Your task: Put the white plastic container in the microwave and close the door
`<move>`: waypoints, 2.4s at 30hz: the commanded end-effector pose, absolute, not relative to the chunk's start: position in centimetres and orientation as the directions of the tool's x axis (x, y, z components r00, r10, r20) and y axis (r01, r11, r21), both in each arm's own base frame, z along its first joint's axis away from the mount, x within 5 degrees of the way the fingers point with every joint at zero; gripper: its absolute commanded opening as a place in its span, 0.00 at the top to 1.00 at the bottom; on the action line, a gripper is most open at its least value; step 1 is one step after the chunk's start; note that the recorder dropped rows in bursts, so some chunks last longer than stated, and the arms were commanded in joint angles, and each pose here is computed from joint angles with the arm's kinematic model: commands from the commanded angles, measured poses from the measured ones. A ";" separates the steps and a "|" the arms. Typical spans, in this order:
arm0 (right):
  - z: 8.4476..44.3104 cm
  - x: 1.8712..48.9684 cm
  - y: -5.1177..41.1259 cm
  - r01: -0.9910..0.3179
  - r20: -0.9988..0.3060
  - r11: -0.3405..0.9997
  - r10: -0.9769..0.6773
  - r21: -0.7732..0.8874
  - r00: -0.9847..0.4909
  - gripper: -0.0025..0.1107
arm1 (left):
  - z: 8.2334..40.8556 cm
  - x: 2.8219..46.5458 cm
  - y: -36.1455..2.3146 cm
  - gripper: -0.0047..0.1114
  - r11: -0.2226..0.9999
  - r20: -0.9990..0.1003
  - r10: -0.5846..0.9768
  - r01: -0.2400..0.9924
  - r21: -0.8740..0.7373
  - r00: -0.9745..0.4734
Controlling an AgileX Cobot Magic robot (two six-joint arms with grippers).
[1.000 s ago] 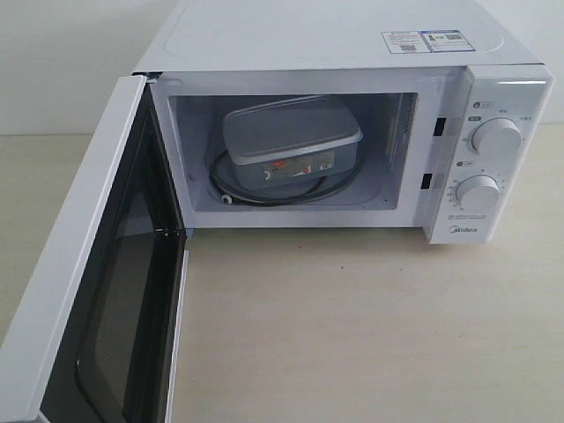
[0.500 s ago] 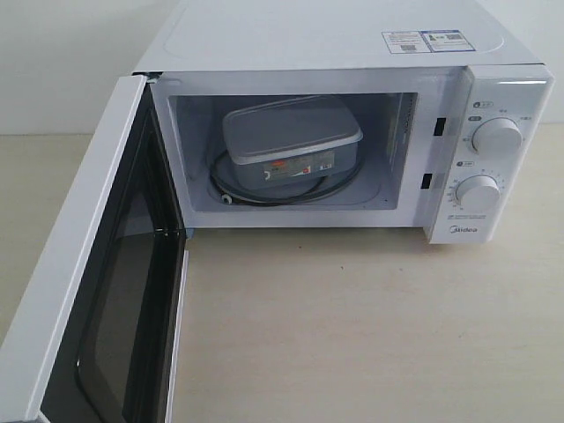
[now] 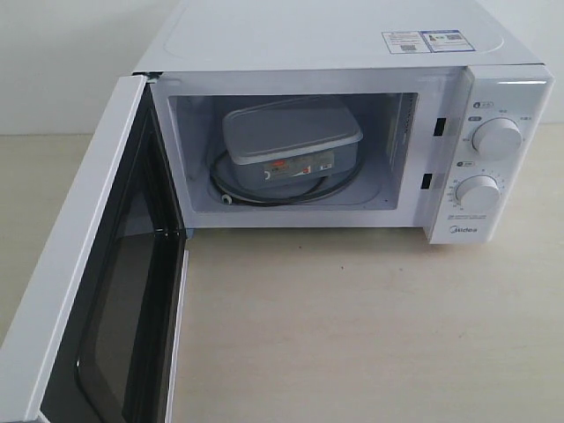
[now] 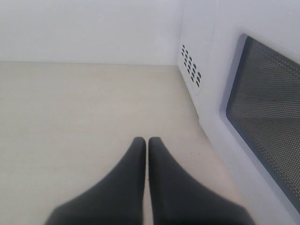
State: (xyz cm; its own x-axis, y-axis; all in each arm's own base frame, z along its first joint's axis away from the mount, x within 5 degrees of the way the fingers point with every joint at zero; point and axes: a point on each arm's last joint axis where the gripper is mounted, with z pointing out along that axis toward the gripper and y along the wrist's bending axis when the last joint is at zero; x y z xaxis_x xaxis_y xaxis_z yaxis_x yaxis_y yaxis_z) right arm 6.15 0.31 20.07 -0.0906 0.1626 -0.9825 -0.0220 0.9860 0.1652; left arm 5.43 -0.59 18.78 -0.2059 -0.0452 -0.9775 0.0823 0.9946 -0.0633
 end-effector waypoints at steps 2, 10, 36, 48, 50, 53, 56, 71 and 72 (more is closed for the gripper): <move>19.8 6.1 0.2 -0.012 -0.983 0.988 0.152 0.154 -0.104 0.98 | 18.7 5.4 -0.6 0.92 0.995 -0.977 -0.034 0.089 -0.054 -0.210; 19.6 6.0 0.2 -0.014 -0.985 0.993 0.114 0.117 -0.126 0.98 | 18.7 5.4 -0.6 0.92 0.995 -0.977 -0.034 0.089 -0.054 -0.210; 18.3 5.4 0.5 -0.035 -0.967 0.996 0.077 0.088 -0.243 0.98 | 18.7 5.4 -0.6 0.92 0.995 -0.977 -0.034 0.089 -0.054 -0.210; 18.3 5.4 0.5 -0.035 -0.967 0.996 0.077 0.088 -0.243 0.98 | 18.7 5.4 -0.6 0.92 0.995 -0.977 -0.034 0.089 -0.054 -0.210; 18.3 5.4 0.5 -0.035 -0.967 0.996 0.077 0.088 -0.243 0.98 | 18.7 5.4 -0.6 0.92 0.995 -0.977 -0.034 0.089 -0.054 -0.210; 18.3 5.4 0.5 -0.035 -0.967 0.996 0.077 0.088 -0.243 0.98 | 18.7 5.4 -0.6 0.92 0.995 -0.977 -0.034 0.089 -0.054 -0.210; 18.3 5.4 0.5 -0.035 -0.967 0.996 0.077 0.088 -0.243 0.98 | 18.7 5.4 -0.6 0.92 0.995 -0.977 -0.034 0.089 -0.054 -0.210; 18.3 5.4 0.5 -0.035 -0.967 0.996 0.077 0.088 -0.243 0.98 | 21.0 5.6 -0.5 0.92 0.991 -0.994 -0.103 0.089 -0.098 0.044; 18.3 5.4 0.5 -0.035 -0.967 0.996 0.077 0.088 -0.243 0.98 | 22.0 5.5 -0.4 0.92 0.987 -0.978 -0.143 0.095 -0.129 0.155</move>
